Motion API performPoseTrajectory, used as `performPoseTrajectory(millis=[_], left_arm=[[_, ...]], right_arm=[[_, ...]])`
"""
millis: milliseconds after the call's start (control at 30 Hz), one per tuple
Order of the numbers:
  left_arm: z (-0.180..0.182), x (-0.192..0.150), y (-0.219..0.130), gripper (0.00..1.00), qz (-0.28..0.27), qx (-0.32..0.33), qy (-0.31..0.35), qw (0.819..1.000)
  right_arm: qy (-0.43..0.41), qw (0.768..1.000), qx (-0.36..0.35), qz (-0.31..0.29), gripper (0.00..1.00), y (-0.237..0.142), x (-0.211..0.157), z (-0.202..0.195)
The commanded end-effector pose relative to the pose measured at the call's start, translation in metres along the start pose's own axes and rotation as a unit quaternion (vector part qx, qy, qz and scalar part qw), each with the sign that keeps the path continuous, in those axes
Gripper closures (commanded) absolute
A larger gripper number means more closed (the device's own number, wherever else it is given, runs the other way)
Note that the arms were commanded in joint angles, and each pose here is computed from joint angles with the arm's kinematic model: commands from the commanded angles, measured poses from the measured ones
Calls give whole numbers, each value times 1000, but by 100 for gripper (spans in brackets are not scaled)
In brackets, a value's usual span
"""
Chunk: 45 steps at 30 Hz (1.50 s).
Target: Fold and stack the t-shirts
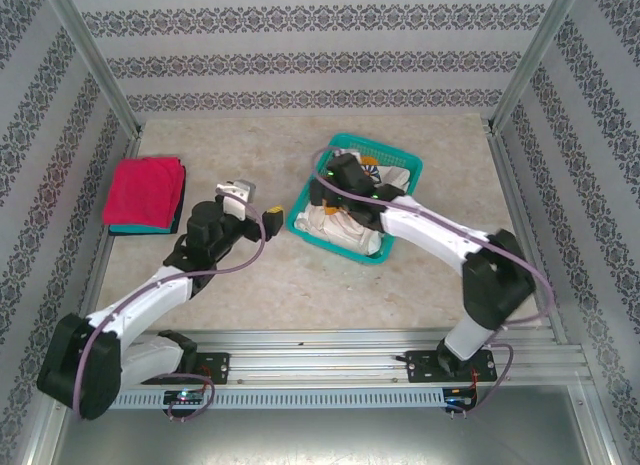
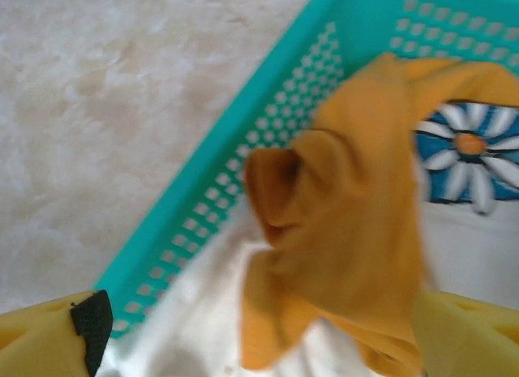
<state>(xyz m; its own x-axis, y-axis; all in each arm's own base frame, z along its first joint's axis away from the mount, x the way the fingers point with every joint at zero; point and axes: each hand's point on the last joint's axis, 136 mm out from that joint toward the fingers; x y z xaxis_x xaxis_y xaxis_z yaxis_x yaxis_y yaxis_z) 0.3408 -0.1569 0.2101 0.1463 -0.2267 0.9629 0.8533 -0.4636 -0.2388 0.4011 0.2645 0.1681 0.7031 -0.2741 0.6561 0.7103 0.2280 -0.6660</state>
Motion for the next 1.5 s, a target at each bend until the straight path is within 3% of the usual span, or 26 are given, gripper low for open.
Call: performPoseTrajectory(millis=[0,200,367,567,867,1033,1233,1467], left_arm=[[-4,-15,-13,0,25,-1,11,1000],[-1,-24,-25,0,38,12,16,999],[0,-28,-25,0,40,18,17,999],[-1,-29,-24,0,40,14,18,999],[-12,-22,-14,0,29,-24,18,999],[-30,-29,-1,0,18,-72,31,997],[-44,-27,15,0,20,-105,38,994],[-55,-23,25,0,14,-126,30,992]], right_arm=[[20,999,-42,2,10,19,-2,6],[19,996,-76,34,27,69,-13,14],[4,993,-106,61,51,92,-17,13],[-19,990,-122,61,78,83,-10,-4],[-105,983,-142,52,100,54,12,-72],[-178,964,-195,46,100,39,40,-132],[-173,954,-239,46,100,37,73,-201],[-179,944,-273,37,100,50,111,-253]])
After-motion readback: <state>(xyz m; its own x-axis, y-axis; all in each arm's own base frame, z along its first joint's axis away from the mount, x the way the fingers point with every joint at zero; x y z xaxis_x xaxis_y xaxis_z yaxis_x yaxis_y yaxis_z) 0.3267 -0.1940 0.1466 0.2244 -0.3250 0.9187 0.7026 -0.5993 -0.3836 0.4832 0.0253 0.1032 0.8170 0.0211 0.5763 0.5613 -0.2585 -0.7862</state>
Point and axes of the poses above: each hand's point on the last joint's axis, 136 mm out from that joint toward the fingers, its own y axis out along the fingers, its own z axis along the line the jaws close on, x = y × z, and after that the axes turned 14 degrees about y, right-handed
